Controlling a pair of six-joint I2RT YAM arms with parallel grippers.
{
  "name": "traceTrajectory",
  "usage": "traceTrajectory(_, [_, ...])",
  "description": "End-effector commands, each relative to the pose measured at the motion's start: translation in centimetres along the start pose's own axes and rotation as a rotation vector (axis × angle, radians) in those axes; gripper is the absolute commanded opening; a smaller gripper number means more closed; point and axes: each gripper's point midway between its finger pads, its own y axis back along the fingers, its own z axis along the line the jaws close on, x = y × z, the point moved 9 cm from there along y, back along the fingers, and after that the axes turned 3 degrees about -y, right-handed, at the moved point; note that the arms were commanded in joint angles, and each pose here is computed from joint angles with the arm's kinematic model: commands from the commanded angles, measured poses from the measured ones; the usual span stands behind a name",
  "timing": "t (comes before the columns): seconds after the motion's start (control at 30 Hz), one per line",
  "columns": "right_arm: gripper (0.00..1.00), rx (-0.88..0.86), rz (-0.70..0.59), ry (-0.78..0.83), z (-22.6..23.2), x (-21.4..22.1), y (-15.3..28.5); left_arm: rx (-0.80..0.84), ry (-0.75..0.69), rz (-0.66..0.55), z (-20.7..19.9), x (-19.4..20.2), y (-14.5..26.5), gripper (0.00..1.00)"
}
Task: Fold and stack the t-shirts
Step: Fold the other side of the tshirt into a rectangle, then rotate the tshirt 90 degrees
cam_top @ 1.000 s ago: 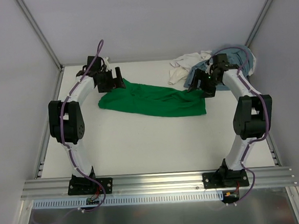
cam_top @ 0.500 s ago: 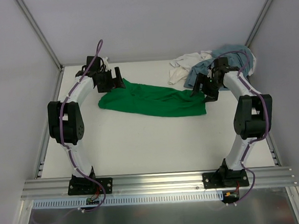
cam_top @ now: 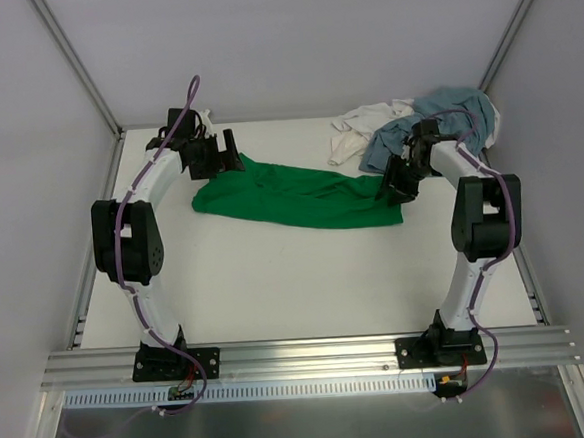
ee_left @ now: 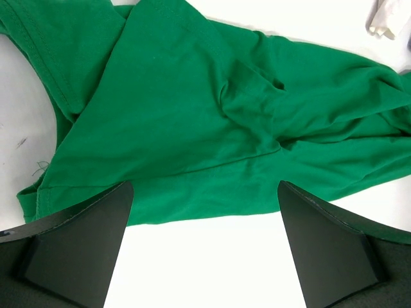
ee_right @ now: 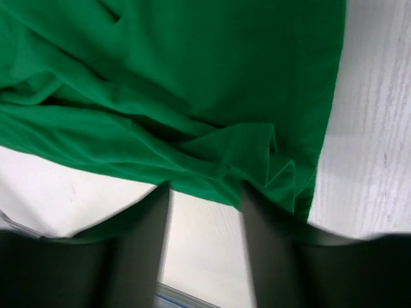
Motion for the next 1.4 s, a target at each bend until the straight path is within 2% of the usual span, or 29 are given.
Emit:
traceTrajectory(0.0, [0.44,-0.018,-0.028,0.003,0.5,-1.2,0.4,0.001,-0.024,-0.056,-0.5,-1.1,2.2,0.99])
traceTrajectory(0.03, [0.25,-0.016,-0.024,0.000,0.4,-1.3,0.2,0.003,-0.025,-0.055,-0.6,-1.1,2.3,0.99])
traceTrajectory(0.17, [0.03,-0.006,-0.025,-0.008,0.2,-1.5,0.0,0.000,-0.026,-0.053,-0.5,-1.1,2.4,0.99])
traceTrajectory(0.57, [0.01,0.120,-0.072,-0.059,-2.6,-2.8,1.1,0.004,-0.028,-0.045,-0.6,-1.0,2.4,0.99])
traceTrajectory(0.6, [0.04,0.117,-0.070,-0.066,-2.6,-2.9,1.1,0.004,-0.024,-0.042,-0.5,-1.0,2.4,0.99])
traceTrajectory(0.63, [0.11,0.115,-0.070,-0.067,-2.6,-3.2,1.0,0.005,-0.026,-0.038,-0.6,-0.9,2.4,0.99])
traceTrajectory(0.67, [0.24,0.110,-0.069,-0.071,-2.7,-3.3,1.0,0.011,-0.026,-0.036,-0.6,-0.8,2.4,0.99])
traceTrajectory(0.7, [0.56,0.107,-0.075,-0.072,-2.6,-3.4,1.1,0.019,-0.026,-0.030,-0.6,-0.6,2.3,0.99])
traceTrajectory(0.73, [0.71,0.101,-0.084,-0.070,-2.4,-3.5,1.5,0.027,-0.024,-0.026,-0.6,-0.4,2.3,0.99])
traceTrajectory(0.8, [0.82,0.097,-0.097,-0.067,-2.1,-3.7,2.0,0.048,-0.014,-0.019,-0.7,-0.2,2.3,0.99])
traceTrajectory(0.87, [0.84,0.086,-0.111,-0.061,-1.8,-3.9,2.7,0.064,0.008,0.007,-0.6,0.3,1.9,0.99])
traceTrajectory(0.93, [0.80,0.073,-0.119,-0.060,-1.5,-4.1,3.0,0.085,0.025,0.032,-0.5,0.7,1.5,0.99])
traceTrajectory(0.97, [0.69,0.057,-0.115,-0.062,-1.4,-4.3,3.0,0.094,0.039,0.033,-0.6,0.8,1.2,0.99])
traceTrajectory(1.03, [0.39,0.031,-0.114,-0.064,-1.0,-4.5,2.8,0.129,0.058,0.042,-0.7,0.8,1.0,0.99])
traceTrajectory(1.1, [0.01,0.006,-0.123,-0.065,-0.5,-5.0,3.2,0.154,0.082,0.061,-0.9,0.7,0.5,0.98])
traceTrajectory(1.23, [0.00,-0.009,-0.160,-0.055,0.4,-5.5,4.7,0.185,0.103,0.075,-1.1,0.5,0.0,0.86])
traceTrajectory(1.3, [0.00,-0.018,-0.164,-0.056,0.5,-5.4,5.0,0.183,0.100,0.070,-1.1,0.3,0.2,0.88])
traceTrajectory(1.37, [0.01,-0.049,-0.153,-0.064,0.9,-5.2,4.8,0.175,0.100,0.071,-1.1,0.2,0.3,0.95])
